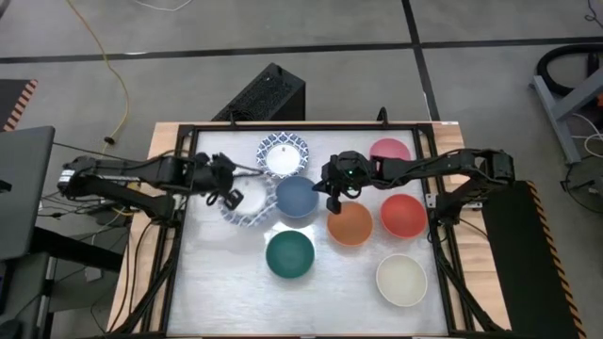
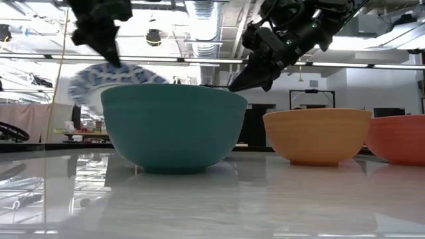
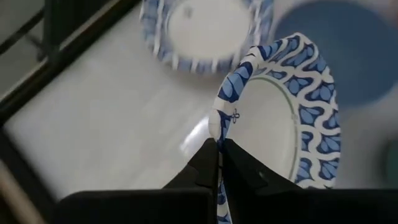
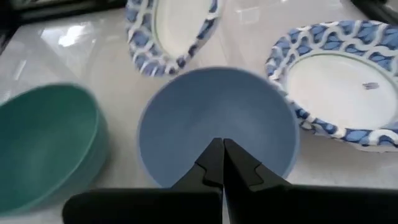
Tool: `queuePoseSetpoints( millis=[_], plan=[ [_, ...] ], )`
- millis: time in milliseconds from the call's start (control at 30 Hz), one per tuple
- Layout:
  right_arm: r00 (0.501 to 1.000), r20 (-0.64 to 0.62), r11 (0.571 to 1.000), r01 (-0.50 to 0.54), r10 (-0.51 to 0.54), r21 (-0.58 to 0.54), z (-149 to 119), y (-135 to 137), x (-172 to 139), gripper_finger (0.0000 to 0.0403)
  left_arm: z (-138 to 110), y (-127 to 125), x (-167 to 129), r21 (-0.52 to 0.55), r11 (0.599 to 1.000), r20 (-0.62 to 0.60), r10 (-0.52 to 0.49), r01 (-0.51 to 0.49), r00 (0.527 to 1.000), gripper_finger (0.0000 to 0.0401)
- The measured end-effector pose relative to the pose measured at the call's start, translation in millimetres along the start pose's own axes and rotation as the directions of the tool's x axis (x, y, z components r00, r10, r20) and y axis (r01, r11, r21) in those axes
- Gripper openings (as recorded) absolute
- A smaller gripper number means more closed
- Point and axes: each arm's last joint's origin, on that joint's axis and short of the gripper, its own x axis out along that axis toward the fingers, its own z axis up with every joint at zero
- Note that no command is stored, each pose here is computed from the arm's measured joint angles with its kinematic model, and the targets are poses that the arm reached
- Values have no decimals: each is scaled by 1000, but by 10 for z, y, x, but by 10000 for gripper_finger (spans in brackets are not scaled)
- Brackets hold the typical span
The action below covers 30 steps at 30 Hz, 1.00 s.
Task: Nest bowls inside each other
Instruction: Stack the white bowl on top of the other white bowl
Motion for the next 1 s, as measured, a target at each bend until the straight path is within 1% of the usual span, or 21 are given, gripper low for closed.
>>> queuePoseSetpoints(
  millis=[100,200,300,433,533,633,733,800,900,1000],
  plan=[
    [996,51,995,74,-77,70,46,-24,-2,18,149,10,27,-24,998,92,-51,53,994,0],
    [978,108,975,163,-180,153,97,-66,-12,18,313,10,32,-16,994,211,-103,109,972,0],
    [957,139,949,222,-256,223,126,-117,-24,18,431,69,29,2,994,293,-104,109,950,0],
    [943,161,932,241,-291,269,152,-194,-39,19,518,199,53,4,998,331,-54,56,942,0],
    [938,165,919,244,-305,311,160,-247,-48,26,584,279,59,0,1000,368,-29,31,929,0],
    [935,160,895,241,-318,375,157,-294,-56,46,682,329,38,-1,999,441,-36,40,897,0],
    [932,160,892,247,-326,379,159,-324,-62,69,752,366,26,15,998,488,-63,64,871,0],
    [929,175,902,249,-325,353,173,-323,-64,80,783,406,27,23,998,504,-61,57,862,0],
    [918,235,920,241,-319,309,232,-318,-75,87,798,494,54,5,1000,496,-27,28,868,0],
    [911,281,932,221,-302,286,279,-343,-92,88,819,597,82,4,998,483,-60,67,874,0]
  ],
)
